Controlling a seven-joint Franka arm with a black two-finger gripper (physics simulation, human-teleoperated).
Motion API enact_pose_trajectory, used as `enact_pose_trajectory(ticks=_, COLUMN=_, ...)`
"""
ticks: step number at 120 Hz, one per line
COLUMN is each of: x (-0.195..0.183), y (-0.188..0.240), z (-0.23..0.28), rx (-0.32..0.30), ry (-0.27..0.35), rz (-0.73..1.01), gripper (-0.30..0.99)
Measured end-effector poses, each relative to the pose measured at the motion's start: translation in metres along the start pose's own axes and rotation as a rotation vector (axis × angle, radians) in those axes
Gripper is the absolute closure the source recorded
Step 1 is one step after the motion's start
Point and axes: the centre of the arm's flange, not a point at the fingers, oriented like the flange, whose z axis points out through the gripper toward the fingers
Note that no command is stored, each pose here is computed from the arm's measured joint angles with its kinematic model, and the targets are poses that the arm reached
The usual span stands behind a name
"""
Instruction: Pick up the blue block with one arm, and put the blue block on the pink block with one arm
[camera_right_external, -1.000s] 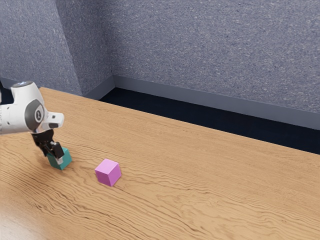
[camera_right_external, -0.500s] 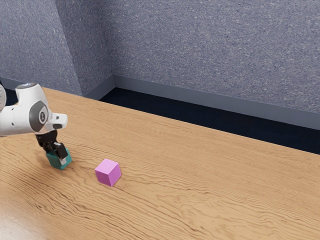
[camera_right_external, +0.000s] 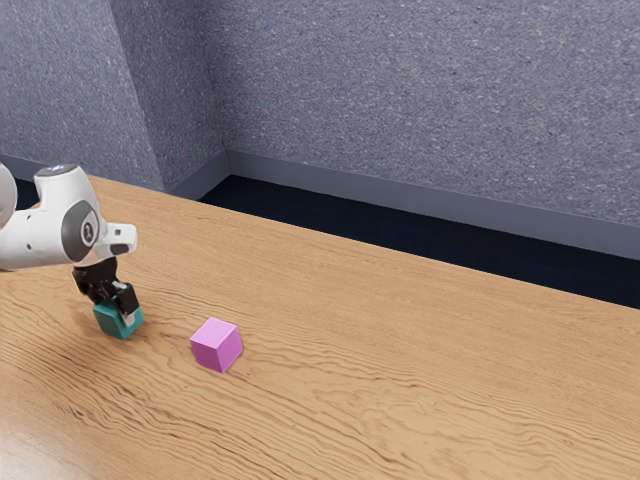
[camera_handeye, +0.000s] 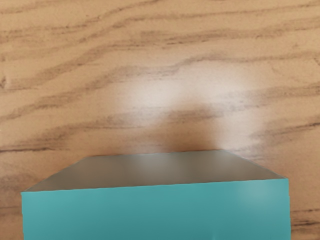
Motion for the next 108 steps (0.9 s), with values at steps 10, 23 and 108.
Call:
enact_pose_trajectory(ticks=10, x=0.001, y=0.000, z=0.000, rx=0.000, ry=0.001, rz=-0.012, gripper=0.18)
enact_pose_trajectory(ticks=23, x=0.001, y=0.000, z=-0.001, rx=0.001, ry=0.002, rz=-0.025, gripper=0.26)
enact_pose_trajectory(ticks=108, x=0.034, y=0.214, z=-0.103, rx=-0.089, ry=0.050, rz=0.165, gripper=0.31)
